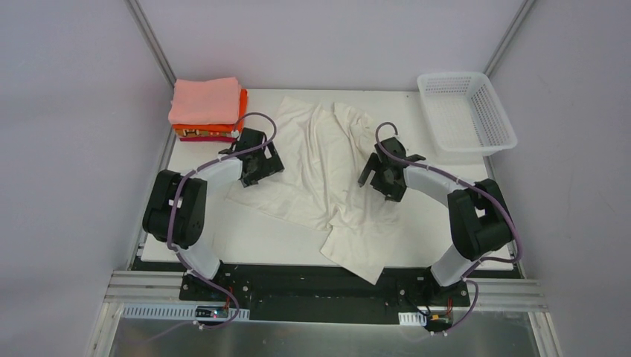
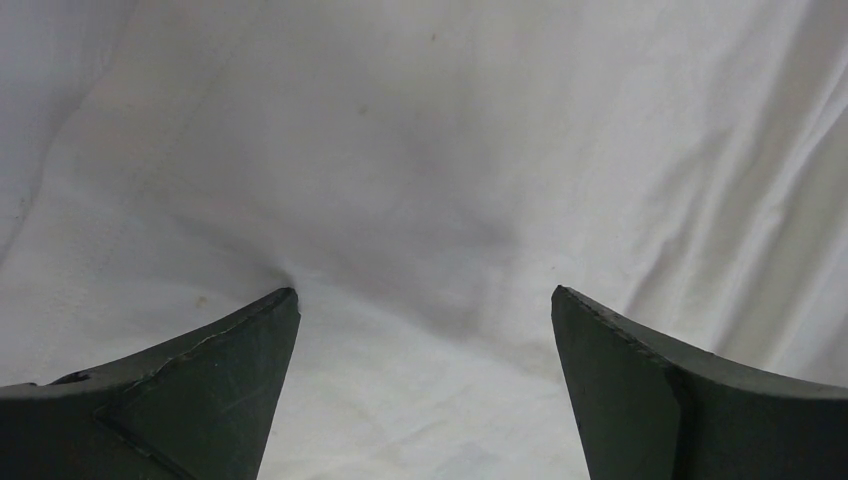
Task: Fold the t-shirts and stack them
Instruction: Flatten out the tshirt
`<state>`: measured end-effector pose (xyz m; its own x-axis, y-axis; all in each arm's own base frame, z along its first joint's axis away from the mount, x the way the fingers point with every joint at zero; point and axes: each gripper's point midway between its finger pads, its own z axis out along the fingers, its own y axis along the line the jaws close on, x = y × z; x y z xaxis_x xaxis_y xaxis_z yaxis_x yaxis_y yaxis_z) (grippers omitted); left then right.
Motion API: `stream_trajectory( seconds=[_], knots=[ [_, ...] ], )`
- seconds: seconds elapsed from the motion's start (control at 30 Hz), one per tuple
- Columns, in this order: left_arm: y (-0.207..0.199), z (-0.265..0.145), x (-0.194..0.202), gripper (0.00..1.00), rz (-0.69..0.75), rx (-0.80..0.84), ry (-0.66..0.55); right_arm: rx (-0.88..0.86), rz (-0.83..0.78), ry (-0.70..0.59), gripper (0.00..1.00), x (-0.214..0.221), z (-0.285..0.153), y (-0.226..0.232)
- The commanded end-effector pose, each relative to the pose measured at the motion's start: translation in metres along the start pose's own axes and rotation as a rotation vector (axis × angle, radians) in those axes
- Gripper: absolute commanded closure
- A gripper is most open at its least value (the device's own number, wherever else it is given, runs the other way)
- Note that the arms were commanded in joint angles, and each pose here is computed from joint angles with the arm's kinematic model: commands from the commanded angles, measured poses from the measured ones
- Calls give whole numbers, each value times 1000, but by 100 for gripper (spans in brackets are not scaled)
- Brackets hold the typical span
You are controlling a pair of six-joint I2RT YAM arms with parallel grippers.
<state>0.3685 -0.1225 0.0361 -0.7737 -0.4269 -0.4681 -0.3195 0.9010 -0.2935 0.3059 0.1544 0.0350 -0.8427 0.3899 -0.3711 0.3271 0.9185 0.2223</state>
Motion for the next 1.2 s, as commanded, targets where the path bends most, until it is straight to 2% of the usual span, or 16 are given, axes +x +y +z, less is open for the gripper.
stream_trajectory(
  seconds=[0.0,0.3,0.53,0.67,0.9,0.97,1.07,1.17],
  knots=[
    [25,-7,23,1,-23,-41,26,12,76,-38,1,-26,16,-6],
    [65,-42,101,1,-196,-47,135,85,221,-28,1,-37,12,-59],
    [70,-86,129,1,-263,-2,62,78,245,23,1,-20,-5,-64],
    [65,-100,138,1,-269,60,44,93,270,-1,1,-14,-16,-73],
    [53,-130,81,1,-141,47,-131,86,274,-41,1,-7,-40,-83],
    [35,-144,52,1,-104,71,-198,52,239,-105,1,-29,-53,-74],
    [20,-155,14,1,-62,46,-284,-81,147,-190,0,-71,-74,-37],
    [8,-142,-19,1,-33,1,-316,-207,42,-257,0,-116,-81,5]
  ],
)
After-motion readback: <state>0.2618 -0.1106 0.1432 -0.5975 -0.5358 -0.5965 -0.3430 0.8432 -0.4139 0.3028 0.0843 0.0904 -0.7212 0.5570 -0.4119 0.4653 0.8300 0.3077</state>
